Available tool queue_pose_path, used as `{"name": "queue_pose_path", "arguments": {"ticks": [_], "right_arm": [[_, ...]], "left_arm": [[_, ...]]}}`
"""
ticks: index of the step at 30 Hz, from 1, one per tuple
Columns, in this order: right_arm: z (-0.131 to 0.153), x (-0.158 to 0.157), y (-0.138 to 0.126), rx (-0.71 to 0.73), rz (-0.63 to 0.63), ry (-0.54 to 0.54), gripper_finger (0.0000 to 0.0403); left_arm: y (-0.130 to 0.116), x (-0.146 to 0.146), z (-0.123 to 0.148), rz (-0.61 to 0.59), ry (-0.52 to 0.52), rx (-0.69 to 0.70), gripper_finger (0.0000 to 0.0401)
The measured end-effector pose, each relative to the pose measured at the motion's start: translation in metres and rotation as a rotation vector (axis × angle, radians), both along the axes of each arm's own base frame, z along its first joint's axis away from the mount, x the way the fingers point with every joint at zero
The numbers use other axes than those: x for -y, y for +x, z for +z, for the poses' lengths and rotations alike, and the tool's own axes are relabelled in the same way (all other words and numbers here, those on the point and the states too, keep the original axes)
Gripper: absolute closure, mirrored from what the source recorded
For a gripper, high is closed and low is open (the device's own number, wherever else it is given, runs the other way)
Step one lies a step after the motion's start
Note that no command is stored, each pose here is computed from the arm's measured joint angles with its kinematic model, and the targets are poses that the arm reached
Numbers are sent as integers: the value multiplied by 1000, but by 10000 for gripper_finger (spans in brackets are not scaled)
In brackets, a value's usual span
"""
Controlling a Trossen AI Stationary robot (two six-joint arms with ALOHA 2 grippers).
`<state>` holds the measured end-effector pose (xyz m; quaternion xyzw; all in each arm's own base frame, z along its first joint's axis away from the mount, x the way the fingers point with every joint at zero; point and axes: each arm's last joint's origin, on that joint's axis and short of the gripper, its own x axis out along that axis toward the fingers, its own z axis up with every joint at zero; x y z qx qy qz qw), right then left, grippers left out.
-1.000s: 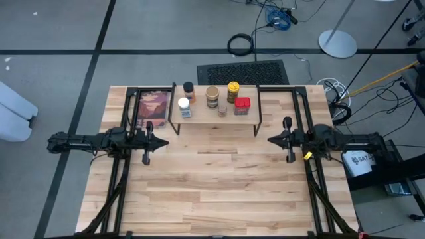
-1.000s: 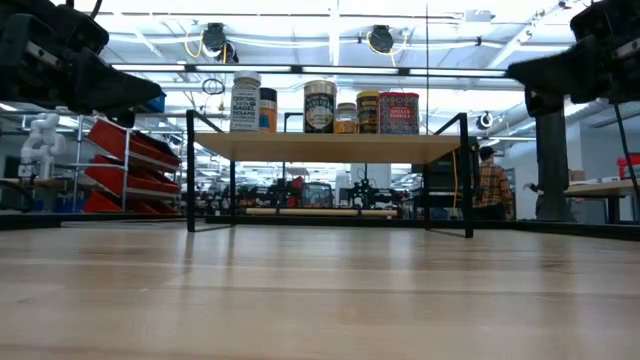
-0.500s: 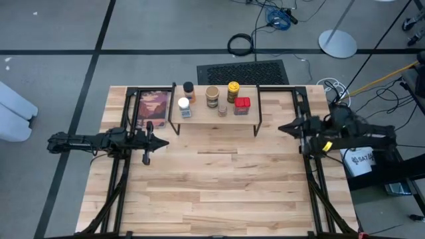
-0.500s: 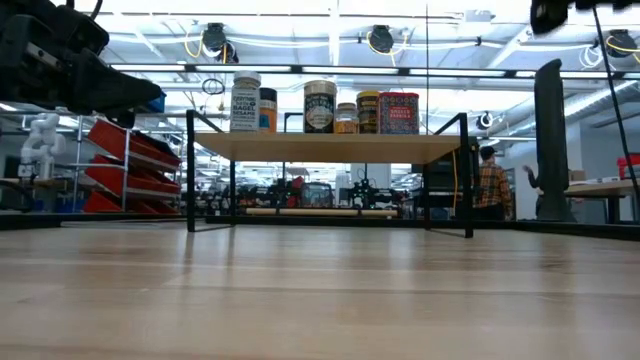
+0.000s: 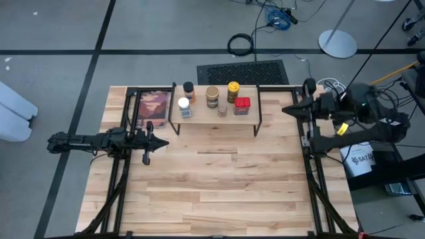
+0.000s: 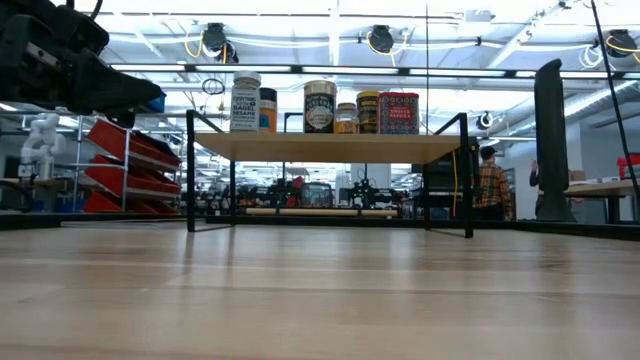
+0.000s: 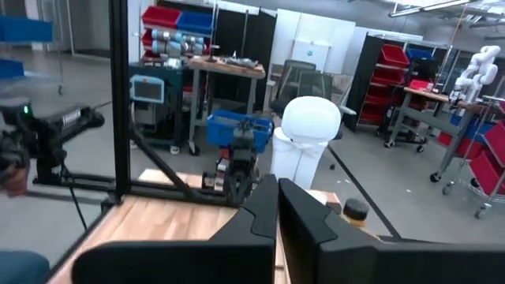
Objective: Shelf spices
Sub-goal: Remove the red seasoning can from the shelf
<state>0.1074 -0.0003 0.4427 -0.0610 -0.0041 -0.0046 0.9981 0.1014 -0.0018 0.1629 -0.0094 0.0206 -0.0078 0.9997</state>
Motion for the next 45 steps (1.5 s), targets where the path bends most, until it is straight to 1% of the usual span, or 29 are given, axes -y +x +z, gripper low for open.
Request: {"name": "queue_pose_path", "arguments": {"ticks": [2,5,11,15,18,23,26,29,31,35,37,42,45], "right_arm": [[4,0,5,-4,0,2,403],[1,0,13,-30,1,12,403],[-19,0,31,-117,5,82,403],[-30,0,36,-141,1,119,403],[-34,0,40,-130,3,100,403],[-30,-1,40,-93,8,60,403],[-30,-1,40,-89,8,59,403],[-30,-1,40,-90,9,59,403],[-31,-1,40,-99,9,67,403],[-31,-1,40,-105,9,74,403],[-31,-1,40,-105,9,84,403],[-32,-1,40,-113,11,103,403],[-33,-3,40,-121,26,96,403]], "left_arm": [[0,0,0,0,0,4,395],[0,0,1,0,0,8,395],[0,0,1,0,-1,8,395],[0,0,1,0,-2,8,395],[0,0,1,0,-2,8,395],[0,0,1,0,-6,8,395],[0,0,1,3,-47,7,395],[0,0,5,2,-53,15,395],[-1,0,14,8,-53,37,395],[-3,0,41,11,-49,86,395],[-4,0,57,11,-14,110,395],[-5,0,110,12,69,151,395],[-4,0,150,7,84,145,395]]}}
